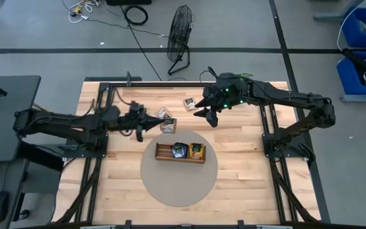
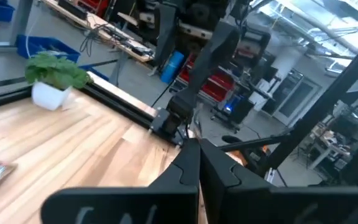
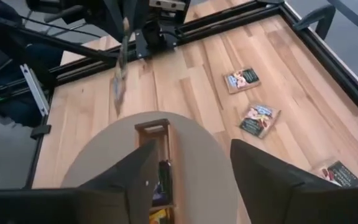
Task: Pick & Place Tea
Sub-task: Put the brown tea bag into the left section of the wooden organizer
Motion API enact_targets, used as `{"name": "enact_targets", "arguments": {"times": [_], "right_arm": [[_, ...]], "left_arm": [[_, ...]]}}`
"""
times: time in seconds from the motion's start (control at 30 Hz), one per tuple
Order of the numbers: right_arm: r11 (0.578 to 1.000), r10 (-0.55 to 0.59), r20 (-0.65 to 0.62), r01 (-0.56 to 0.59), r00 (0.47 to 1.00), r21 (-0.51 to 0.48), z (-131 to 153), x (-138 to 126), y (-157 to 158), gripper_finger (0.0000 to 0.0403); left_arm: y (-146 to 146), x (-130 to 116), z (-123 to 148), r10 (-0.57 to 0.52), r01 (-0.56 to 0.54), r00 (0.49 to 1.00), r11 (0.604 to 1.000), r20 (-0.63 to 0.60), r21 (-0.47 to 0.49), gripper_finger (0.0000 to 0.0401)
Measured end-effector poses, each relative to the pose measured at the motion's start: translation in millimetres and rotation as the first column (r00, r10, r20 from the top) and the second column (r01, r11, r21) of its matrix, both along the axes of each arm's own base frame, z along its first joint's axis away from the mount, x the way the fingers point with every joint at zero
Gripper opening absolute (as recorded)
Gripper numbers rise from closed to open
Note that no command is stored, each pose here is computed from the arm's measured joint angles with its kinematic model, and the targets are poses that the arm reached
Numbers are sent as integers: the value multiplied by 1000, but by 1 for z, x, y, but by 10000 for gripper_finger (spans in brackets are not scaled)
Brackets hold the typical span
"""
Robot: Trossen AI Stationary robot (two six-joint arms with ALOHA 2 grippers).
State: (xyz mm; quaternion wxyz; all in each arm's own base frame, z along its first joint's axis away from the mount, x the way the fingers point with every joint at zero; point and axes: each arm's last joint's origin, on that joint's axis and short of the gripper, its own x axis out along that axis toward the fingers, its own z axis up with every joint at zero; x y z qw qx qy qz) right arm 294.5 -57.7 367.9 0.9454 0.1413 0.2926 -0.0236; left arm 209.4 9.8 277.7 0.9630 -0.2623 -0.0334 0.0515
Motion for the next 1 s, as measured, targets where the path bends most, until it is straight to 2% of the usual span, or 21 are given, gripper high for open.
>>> {"name": "enact_targets", "arguments": {"times": [0.17, 0.33, 0.63, 1.0], "right_arm": [[1000, -15, -14, 15, 1000, -2, -3, -1, 0, 217], [1000, -20, -49, 20, 999, 10, -6, -3, 0, 217], [999, -34, -65, 34, 997, 13, -7, -4, -4, 217], [994, -96, -89, 99, 991, 36, -9, -9, -18, 217]], "left_arm": [[-9, -16, -15, 1, -1, 1000, 1000, -6, -12, 1], [-22, -23, -45, 7, -14, 996, 997, -86, -76, 1], [-30, -38, -92, 43, -63, 985, 991, -169, -114, 1], [-31, -35, -109, 54, -64, 971, 997, -235, -37, 1]]}}
